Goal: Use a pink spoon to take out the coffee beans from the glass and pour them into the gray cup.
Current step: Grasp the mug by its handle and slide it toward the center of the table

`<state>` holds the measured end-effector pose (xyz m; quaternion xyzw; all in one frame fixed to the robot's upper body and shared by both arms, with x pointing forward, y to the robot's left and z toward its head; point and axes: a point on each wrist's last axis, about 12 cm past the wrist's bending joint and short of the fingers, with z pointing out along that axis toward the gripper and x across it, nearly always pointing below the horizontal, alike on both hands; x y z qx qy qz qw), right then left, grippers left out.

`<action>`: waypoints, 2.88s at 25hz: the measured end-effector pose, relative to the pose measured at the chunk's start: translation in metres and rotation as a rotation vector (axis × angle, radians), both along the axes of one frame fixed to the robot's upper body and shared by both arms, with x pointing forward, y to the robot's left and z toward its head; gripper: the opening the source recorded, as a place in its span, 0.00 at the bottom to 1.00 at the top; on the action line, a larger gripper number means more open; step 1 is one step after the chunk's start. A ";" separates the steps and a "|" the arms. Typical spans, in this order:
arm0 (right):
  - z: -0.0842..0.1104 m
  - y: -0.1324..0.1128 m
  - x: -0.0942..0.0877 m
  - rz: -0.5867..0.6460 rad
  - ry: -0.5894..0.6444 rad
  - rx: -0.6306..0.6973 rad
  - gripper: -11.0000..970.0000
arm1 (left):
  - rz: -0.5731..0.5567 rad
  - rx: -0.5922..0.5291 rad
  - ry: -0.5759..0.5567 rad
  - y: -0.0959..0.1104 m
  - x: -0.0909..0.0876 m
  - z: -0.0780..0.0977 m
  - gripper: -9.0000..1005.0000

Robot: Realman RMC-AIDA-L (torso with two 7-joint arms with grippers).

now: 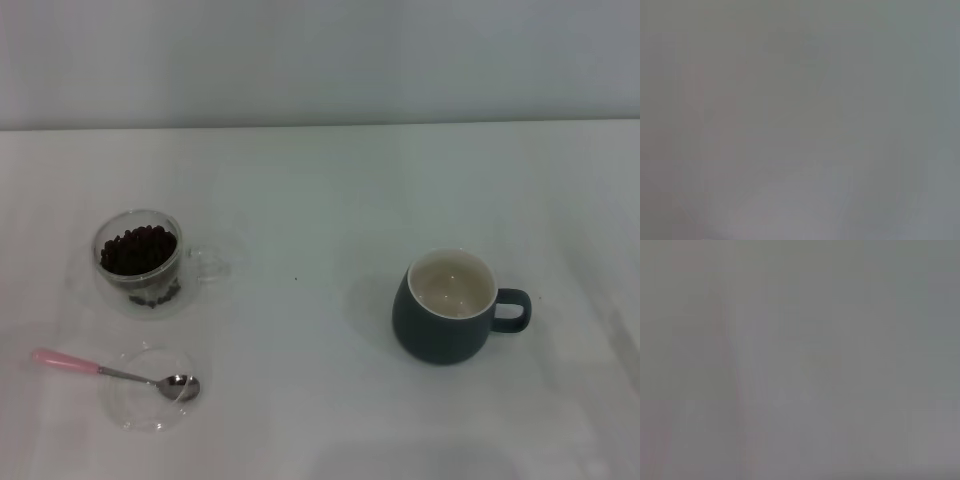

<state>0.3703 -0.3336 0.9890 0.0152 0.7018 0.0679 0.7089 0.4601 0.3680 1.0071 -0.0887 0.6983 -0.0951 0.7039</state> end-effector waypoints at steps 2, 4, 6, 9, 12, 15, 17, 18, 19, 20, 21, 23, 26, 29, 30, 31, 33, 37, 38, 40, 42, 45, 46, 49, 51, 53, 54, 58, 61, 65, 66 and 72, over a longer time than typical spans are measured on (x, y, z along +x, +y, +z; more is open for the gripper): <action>-0.001 0.008 -0.011 0.004 0.002 -0.004 0.81 | -0.008 0.002 -0.003 -0.002 0.005 0.001 0.86; -0.002 0.016 -0.021 0.024 0.011 0.001 0.81 | -0.014 0.001 -0.008 -0.004 0.008 0.003 0.86; -0.003 0.026 -0.028 0.043 0.027 0.009 0.81 | -0.020 0.000 -0.008 -0.006 0.012 0.003 0.86; -0.005 0.044 -0.030 0.072 0.048 -0.001 0.81 | -0.023 -0.005 0.009 -0.009 0.018 0.002 0.86; -0.006 0.057 -0.023 0.106 0.069 -0.015 0.80 | -0.033 -0.017 0.022 -0.015 0.023 0.001 0.86; -0.008 0.063 -0.013 0.114 0.086 -0.014 0.80 | -0.054 -0.018 0.022 -0.020 0.029 0.002 0.86; -0.011 0.064 -0.007 0.116 0.107 -0.019 0.80 | -0.061 -0.018 0.021 -0.021 0.031 0.003 0.86; -0.013 0.064 -0.004 0.117 0.116 -0.022 0.80 | -0.061 -0.018 0.022 -0.022 0.031 0.003 0.86; -0.014 0.065 -0.001 0.120 0.125 -0.025 0.80 | -0.060 -0.019 0.022 -0.022 0.031 0.002 0.86; -0.015 0.066 0.001 0.126 0.130 -0.028 0.80 | -0.059 -0.020 0.021 -0.021 0.030 0.002 0.86; -0.015 0.066 0.003 0.131 0.133 -0.031 0.80 | -0.057 -0.020 0.020 -0.021 0.029 0.002 0.86; -0.016 0.067 0.007 0.151 0.141 -0.041 0.80 | -0.055 -0.021 0.020 -0.021 0.029 0.002 0.86; -0.017 0.068 0.013 0.172 0.152 -0.057 0.80 | -0.051 -0.022 0.020 -0.021 0.030 0.002 0.86; -0.018 0.071 0.022 0.189 0.166 -0.065 0.80 | -0.051 -0.023 0.016 -0.021 0.030 0.003 0.86; -0.018 0.072 0.024 0.192 0.168 -0.066 0.80 | -0.051 -0.023 0.016 -0.021 0.030 0.003 0.86; -0.018 0.072 0.025 0.191 0.170 -0.067 0.80 | -0.050 -0.023 0.017 -0.020 0.029 0.003 0.86; -0.018 0.071 0.028 0.185 0.171 -0.068 0.80 | -0.048 -0.023 0.018 -0.020 0.028 0.002 0.86; -0.019 0.069 0.032 0.182 0.173 -0.079 0.80 | -0.042 -0.023 0.019 -0.018 0.027 0.002 0.86; -0.019 0.069 0.032 0.183 0.176 -0.082 0.80 | -0.040 -0.023 0.019 -0.017 0.026 0.002 0.86; -0.019 0.070 0.035 0.188 0.178 -0.085 0.80 | -0.036 -0.021 0.019 -0.016 0.025 0.002 0.86; -0.019 0.071 0.038 0.194 0.179 -0.088 0.80 | -0.035 -0.020 0.017 -0.015 0.025 0.002 0.86; -0.020 0.072 0.044 0.196 0.194 -0.091 0.80 | -0.036 -0.020 0.016 -0.015 0.025 0.002 0.86; -0.020 0.072 0.047 0.193 0.199 -0.091 0.80 | -0.036 -0.020 0.014 -0.015 0.025 0.003 0.86; -0.021 0.073 0.052 0.186 0.212 -0.091 0.80 | -0.038 -0.018 0.007 -0.014 0.025 0.004 0.86; -0.020 0.073 0.054 0.185 0.211 -0.090 0.80 | -0.039 -0.018 0.005 -0.014 0.025 0.004 0.86; -0.020 0.073 0.055 0.184 0.210 -0.089 0.80 | -0.038 -0.018 0.005 -0.014 0.025 0.004 0.86; -0.020 0.074 0.055 0.184 0.209 -0.089 0.80 | -0.037 -0.018 0.006 -0.014 0.024 0.004 0.86; -0.019 0.074 0.056 0.178 0.203 -0.078 0.80 | -0.035 -0.016 0.007 -0.012 0.023 0.004 0.86; -0.018 0.072 0.057 0.161 0.203 -0.068 0.69 | -0.034 -0.013 0.007 -0.012 0.023 0.004 0.86; -0.017 0.076 0.057 0.171 0.198 -0.056 0.53 | -0.033 -0.012 0.009 -0.012 0.022 0.003 0.86; -0.017 0.077 0.057 0.177 0.197 -0.055 0.51 | -0.032 -0.012 0.010 -0.012 0.022 0.003 0.86; -0.016 0.081 0.058 0.202 0.193 -0.045 0.38 | -0.031 -0.015 0.011 -0.011 0.021 0.002 0.86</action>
